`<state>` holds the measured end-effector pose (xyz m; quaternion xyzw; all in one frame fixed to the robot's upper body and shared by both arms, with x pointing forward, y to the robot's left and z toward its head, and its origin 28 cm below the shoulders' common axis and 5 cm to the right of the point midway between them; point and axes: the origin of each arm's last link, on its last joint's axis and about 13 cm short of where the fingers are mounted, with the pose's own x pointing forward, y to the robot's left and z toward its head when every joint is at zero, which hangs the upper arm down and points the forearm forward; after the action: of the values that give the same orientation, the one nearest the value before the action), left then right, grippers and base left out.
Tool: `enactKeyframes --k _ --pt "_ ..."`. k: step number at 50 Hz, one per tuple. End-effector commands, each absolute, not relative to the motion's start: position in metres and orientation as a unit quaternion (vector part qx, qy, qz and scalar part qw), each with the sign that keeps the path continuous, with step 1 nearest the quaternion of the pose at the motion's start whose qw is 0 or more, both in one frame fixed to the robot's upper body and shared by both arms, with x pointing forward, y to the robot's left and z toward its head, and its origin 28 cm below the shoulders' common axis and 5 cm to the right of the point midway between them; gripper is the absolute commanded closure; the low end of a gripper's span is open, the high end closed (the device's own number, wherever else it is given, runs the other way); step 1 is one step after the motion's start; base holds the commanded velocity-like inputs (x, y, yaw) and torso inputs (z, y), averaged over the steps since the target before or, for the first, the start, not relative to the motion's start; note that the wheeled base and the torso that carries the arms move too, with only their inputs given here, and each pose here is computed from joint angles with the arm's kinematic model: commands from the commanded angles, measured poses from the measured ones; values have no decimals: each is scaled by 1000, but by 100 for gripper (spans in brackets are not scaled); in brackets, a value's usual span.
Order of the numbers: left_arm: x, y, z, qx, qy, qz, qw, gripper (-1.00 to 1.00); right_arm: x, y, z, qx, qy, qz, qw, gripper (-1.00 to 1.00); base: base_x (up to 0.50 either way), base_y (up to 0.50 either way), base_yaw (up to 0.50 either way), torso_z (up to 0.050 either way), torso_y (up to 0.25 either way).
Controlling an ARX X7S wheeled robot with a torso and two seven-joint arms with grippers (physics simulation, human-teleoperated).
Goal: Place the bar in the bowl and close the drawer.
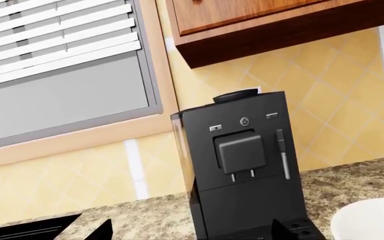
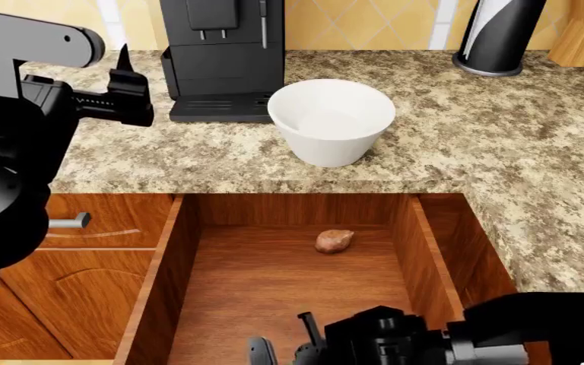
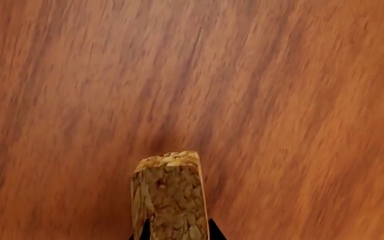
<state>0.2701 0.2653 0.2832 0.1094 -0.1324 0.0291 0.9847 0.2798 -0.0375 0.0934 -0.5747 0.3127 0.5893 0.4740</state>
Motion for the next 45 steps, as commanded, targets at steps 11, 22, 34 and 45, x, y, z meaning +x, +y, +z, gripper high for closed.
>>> enactKeyframes --k 11,22,34,45 --pt "267 267 283 108 -133 30 985 -100 296 -39 147 -569 262 573 528 100 0 0 0 0 0" --pt "268 265 285 109 -136 31 984 -100 318 -44 190 -558 186 540 602 100 0 0 0 0 0" --pt "268 265 285 107 -137 30 984 -100 343 -50 220 -498 117 515 688 100 0 0 0 0 0" --pt "265 267 282 106 -135 29 985 -100 365 -56 247 -400 12 473 785 100 0 0 0 0 0"
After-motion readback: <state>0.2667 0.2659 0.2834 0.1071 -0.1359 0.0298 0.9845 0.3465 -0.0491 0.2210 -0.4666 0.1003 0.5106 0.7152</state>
